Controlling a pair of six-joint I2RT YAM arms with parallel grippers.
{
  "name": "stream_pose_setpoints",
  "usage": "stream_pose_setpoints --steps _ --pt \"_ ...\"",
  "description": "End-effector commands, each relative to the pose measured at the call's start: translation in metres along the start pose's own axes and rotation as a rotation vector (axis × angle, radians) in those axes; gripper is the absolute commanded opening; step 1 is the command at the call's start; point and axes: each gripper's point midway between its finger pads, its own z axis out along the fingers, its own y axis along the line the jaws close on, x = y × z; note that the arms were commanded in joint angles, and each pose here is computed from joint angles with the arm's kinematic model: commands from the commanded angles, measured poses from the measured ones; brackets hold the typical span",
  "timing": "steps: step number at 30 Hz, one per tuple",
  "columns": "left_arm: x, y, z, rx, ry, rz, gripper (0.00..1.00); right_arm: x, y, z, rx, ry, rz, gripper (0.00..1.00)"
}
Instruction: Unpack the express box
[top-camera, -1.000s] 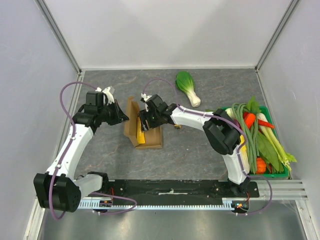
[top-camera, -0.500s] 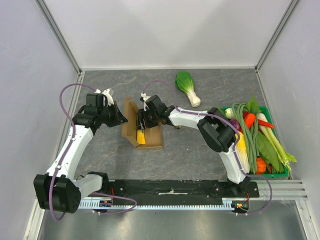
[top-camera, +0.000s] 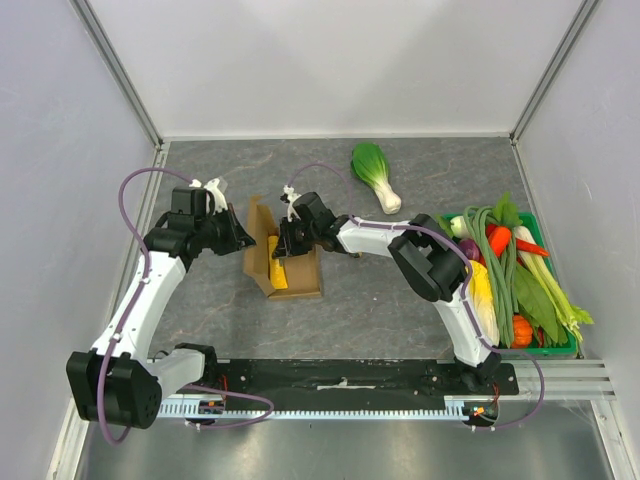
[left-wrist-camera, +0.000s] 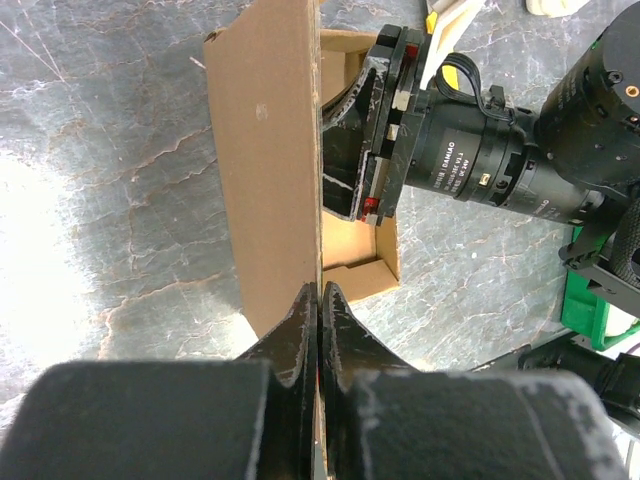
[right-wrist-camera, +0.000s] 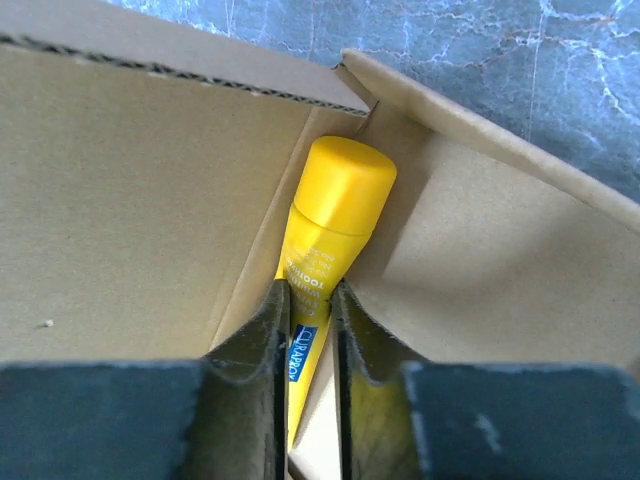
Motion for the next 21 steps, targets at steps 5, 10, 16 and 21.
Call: stream_pose_setpoints --steps 5,10,16,21 --pt "-0.004 0.021 -0.017 -0.151 -0.014 0.023 0.02 0.001 0.01 -0.009 -0.028 -0.007 0.001 0.03" --pt "-0.016 0.031 -0.027 -0.233 -0.046 0.051 0.02 -0.028 0.023 -0.029 -0.05 -0.071 0.006 0.03" --pt "-0.032 0.04 -0.035 -0.314 -0.077 0.091 0.02 -0.077 0.045 -0.07 -0.115 -0.186 -0.009 0.03" --pt "-0.042 0.042 -0.039 -0.347 -0.09 0.113 0.02 -0.113 0.055 -0.104 -0.163 -0.275 0.001 0.03"
